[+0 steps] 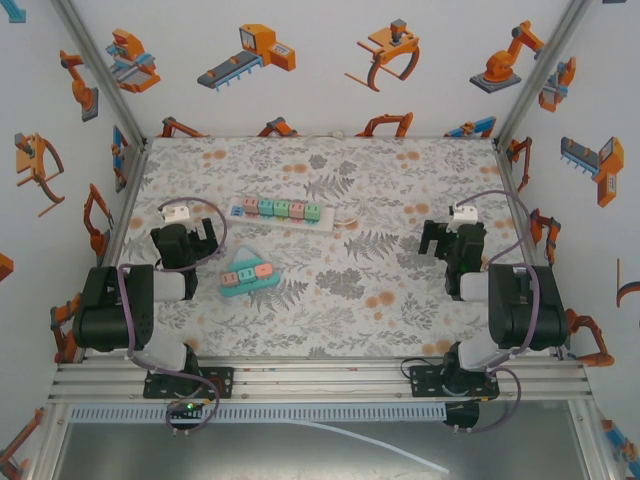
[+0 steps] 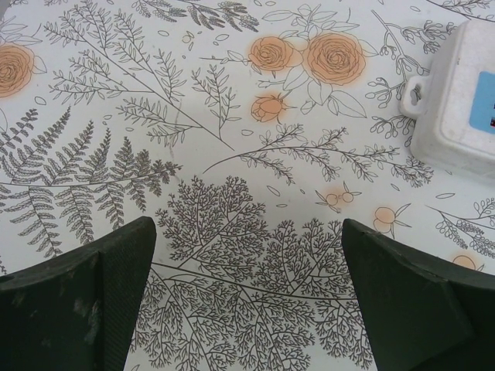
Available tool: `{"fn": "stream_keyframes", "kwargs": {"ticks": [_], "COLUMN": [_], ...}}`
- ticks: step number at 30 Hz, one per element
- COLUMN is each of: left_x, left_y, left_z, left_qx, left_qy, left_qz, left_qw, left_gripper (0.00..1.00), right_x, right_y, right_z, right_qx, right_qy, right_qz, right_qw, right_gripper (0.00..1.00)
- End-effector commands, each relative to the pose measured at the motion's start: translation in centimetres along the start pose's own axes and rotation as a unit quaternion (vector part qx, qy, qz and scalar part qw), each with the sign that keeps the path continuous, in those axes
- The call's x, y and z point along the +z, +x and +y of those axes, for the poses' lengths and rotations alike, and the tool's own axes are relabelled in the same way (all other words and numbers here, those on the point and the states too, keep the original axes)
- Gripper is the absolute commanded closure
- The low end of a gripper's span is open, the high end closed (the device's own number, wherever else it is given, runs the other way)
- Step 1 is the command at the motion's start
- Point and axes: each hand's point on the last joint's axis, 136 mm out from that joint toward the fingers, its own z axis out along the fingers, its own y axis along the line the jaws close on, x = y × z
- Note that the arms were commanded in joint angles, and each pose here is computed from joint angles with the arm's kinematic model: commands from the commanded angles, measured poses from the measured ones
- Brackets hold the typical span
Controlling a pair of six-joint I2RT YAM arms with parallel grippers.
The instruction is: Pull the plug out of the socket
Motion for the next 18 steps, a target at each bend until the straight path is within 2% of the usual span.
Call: {"fn": "stream_keyframes", "kwargs": {"ticks": [1,5,7,9,12,15,18], "left_x": [0.1,-1.6,-3.2,-5.0,-8.1,-10.1,-10.7], "left_y": [-1.8,-3.2,-5.0,-7.3,-9.7,-10.5,-10.1], "left_z": [0.0,1.4,1.4,1.5,1.2,-1.5,-5.8], "left_qx": [-0.010,-0.025,-0.027,-0.066,-0.152,-0.177,-0.198], "left_qy": [-0.001,-0.031,-0.030,-0.026,-0.029,0.009,0.078], "left_qz": [-0.021,-0.042,-0.056,-0.044,0.027,0.095,0.157], "left_qw": [1.000,0.998,0.998,0.996,0.988,0.979,0.964], "left_gripper": [0.03,0.03,0.03,0.03,0.03,0.03,0.03], "right_x": [-0.9,-2.7,-3.7,-4.7,-6.1,-7.1,-7.8], "right_y": [-2.4,-5.3,-7.0,-8.9,-11.3,-12.9,-14.3], "right_z": [-0.1,-0.4,-0.8,0.0,2.5,5.0,9.2], "right_qx": [-0.001,0.010,0.060,0.113,0.174,0.211,0.206], "right_qy": [0.000,0.013,0.028,0.010,-0.030,-0.058,-0.124], "right_qz": [-0.029,-0.029,0.008,0.047,0.102,0.149,0.173], "right_qw": [1.000,0.999,0.998,0.992,0.979,0.964,0.955], "right_gripper": [0.01,0.01,0.01,0.03,0.03,0.05,0.08]}}
